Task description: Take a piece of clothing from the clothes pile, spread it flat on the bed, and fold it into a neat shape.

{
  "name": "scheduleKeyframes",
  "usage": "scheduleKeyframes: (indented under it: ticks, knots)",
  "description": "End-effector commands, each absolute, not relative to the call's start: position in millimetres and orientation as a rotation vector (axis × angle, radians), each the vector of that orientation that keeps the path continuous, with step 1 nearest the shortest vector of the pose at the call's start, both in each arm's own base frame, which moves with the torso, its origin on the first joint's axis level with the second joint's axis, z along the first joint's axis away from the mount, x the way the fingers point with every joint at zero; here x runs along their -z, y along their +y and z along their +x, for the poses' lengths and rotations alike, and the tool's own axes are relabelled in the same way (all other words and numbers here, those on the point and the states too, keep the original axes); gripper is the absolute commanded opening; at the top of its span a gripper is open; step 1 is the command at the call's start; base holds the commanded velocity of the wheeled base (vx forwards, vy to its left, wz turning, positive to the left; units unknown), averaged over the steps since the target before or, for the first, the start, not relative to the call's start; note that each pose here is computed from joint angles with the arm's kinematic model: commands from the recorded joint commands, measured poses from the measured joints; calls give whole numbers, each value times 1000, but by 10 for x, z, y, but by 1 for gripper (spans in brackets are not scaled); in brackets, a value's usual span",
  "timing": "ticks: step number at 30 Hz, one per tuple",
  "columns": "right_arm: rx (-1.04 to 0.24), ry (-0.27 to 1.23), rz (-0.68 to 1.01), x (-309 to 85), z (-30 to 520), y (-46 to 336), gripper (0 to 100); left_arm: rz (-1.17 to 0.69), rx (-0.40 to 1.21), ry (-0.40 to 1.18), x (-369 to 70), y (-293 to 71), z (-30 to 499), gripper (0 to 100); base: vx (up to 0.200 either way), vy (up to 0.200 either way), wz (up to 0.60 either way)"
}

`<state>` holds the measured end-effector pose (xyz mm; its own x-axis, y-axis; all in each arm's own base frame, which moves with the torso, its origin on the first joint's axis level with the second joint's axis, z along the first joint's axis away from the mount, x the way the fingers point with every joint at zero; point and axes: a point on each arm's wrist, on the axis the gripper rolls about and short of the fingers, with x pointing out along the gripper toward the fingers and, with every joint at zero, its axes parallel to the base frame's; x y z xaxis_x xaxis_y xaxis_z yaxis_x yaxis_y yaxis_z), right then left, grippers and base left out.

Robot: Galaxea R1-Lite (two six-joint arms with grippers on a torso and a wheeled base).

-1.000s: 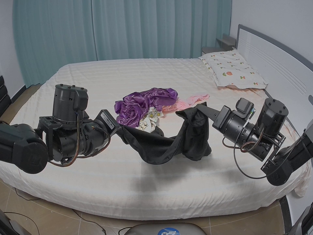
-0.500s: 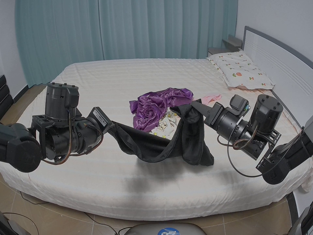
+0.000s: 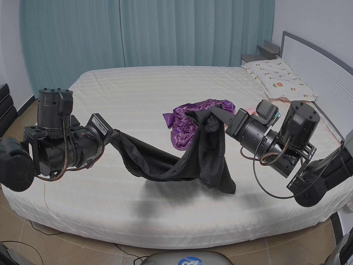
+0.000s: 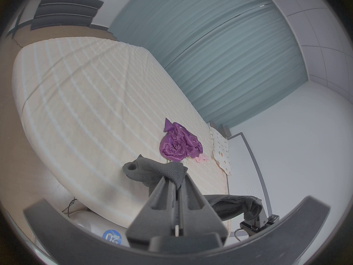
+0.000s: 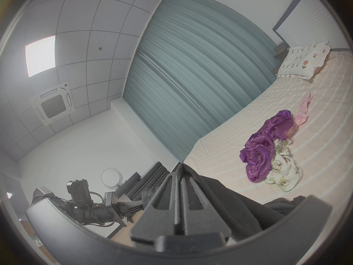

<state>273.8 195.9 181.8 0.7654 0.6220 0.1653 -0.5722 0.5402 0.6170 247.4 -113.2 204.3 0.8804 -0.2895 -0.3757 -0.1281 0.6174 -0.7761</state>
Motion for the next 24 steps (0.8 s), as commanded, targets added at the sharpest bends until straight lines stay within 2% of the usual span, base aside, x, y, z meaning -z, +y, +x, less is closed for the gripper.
scheduleKeyframes:
  ticks: [1,24]
  knots:
    - [-715,73,706,-1827,2737,1965,0,-918,101,485,-2089,-1094,2430,0,0,200,0]
    - [-738,61,709,-1863,2749,2032,0,-939,69,447,-2139,-911,2372,0,0,200,0]
